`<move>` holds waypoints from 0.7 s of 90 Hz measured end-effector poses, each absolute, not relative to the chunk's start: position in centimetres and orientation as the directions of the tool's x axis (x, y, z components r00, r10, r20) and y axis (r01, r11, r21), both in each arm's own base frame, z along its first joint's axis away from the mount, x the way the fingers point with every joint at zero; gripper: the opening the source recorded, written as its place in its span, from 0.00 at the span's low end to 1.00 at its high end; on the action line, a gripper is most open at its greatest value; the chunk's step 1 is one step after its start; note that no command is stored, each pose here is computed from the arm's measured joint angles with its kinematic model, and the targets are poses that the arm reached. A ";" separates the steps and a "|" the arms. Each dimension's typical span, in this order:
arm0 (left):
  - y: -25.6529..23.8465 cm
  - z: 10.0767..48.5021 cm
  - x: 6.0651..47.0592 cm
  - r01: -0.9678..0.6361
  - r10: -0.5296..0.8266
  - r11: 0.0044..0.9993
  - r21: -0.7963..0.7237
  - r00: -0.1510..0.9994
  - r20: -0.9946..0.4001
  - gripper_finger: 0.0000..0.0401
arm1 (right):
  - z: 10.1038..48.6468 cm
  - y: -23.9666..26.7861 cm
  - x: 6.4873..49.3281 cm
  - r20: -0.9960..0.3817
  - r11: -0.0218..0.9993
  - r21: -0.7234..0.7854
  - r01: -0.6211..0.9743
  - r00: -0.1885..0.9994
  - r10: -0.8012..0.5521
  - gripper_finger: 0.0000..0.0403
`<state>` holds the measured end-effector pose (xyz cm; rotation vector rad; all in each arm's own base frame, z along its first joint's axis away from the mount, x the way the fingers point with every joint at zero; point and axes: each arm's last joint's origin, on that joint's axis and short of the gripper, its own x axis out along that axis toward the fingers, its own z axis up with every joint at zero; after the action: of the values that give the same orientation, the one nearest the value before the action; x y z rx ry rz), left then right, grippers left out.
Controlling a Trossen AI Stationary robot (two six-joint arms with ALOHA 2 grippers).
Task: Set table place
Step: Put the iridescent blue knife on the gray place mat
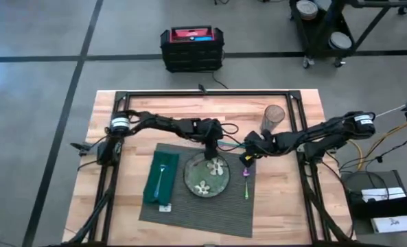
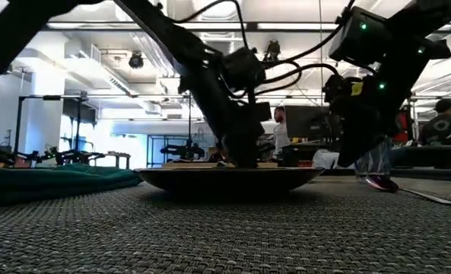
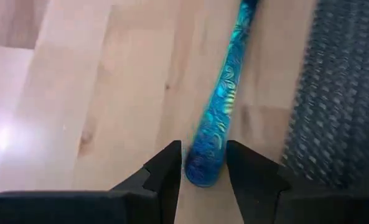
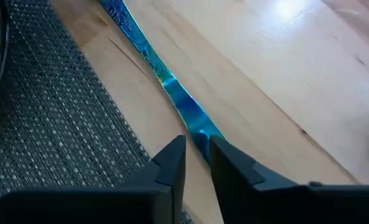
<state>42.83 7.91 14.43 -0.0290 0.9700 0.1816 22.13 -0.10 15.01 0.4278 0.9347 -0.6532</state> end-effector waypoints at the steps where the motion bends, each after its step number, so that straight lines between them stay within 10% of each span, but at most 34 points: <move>1: 8.0 14.4 42.9 -0.168 0.141 0.984 0.057 0.551 -0.823 0.28 | 15.0 -0.1 22.1 -0.844 0.733 0.059 0.678 0.426 -0.327 0.12; 63: 8.8 15.6 38.1 -0.191 0.123 0.979 0.069 0.287 -0.950 0.28 | 16.5 0.0 23.1 -0.840 0.766 0.117 0.632 0.475 -0.263 0.11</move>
<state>38.11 8.76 15.56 -0.0624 1.2626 0.2097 23.13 0.05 16.50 0.4479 0.9249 -0.5698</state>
